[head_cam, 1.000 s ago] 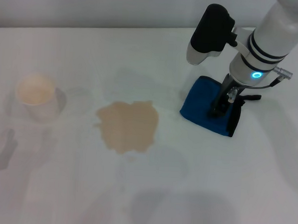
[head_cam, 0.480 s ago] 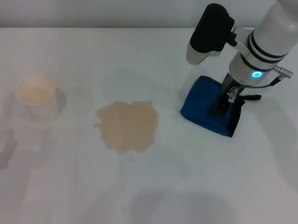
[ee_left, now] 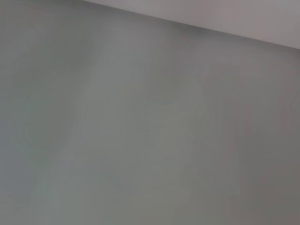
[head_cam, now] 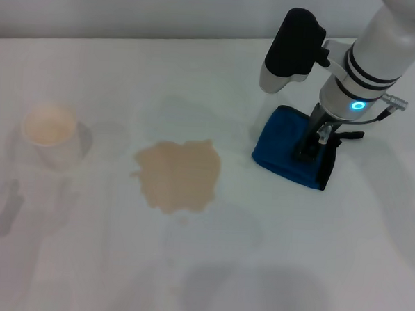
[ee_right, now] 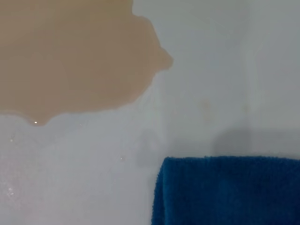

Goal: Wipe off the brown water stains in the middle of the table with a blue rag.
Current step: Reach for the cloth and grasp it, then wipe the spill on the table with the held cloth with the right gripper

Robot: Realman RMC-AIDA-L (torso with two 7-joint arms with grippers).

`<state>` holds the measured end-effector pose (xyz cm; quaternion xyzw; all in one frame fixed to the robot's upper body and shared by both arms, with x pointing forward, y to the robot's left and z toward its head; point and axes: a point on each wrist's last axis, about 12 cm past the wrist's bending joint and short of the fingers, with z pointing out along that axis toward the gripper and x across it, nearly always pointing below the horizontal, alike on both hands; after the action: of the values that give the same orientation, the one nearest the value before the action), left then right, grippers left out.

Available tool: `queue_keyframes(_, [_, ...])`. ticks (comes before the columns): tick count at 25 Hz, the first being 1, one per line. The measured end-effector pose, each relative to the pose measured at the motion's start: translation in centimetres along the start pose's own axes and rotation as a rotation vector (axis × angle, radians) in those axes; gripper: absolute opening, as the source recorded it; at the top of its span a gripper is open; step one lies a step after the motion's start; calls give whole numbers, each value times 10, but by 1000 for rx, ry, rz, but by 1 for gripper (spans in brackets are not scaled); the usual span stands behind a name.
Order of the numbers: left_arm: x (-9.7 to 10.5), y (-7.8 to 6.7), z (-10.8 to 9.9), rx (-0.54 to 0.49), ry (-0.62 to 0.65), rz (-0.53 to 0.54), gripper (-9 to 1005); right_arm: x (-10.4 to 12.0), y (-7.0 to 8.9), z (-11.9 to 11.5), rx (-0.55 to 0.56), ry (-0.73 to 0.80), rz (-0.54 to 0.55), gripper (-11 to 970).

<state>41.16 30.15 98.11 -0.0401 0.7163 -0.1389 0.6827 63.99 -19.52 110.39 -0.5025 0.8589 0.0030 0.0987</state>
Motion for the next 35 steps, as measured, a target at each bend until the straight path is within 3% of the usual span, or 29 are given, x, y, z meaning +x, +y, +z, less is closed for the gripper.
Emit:
queue_keyframes(10, [-1,1,1,-1,-2,1,891,-2,0,-1,10,-7,-10,277])
queue_keyframes(20, [-1,2,2,-9,-7,-1,892,-2,-1,-1,18,-15,-15,654])
queue_keyframes(31, [-2,1,4,-3,-11,0,891,1,1,0,1,-4,-8,683])
queue_keyframes(34, [-2,1,5,-1,-12,1,891,1,2,0,-6,0,-6,677])
queue_keyframes(35, [-2,1,5,-1,-12,1,892,2,2,0,-9,1,-5,629])
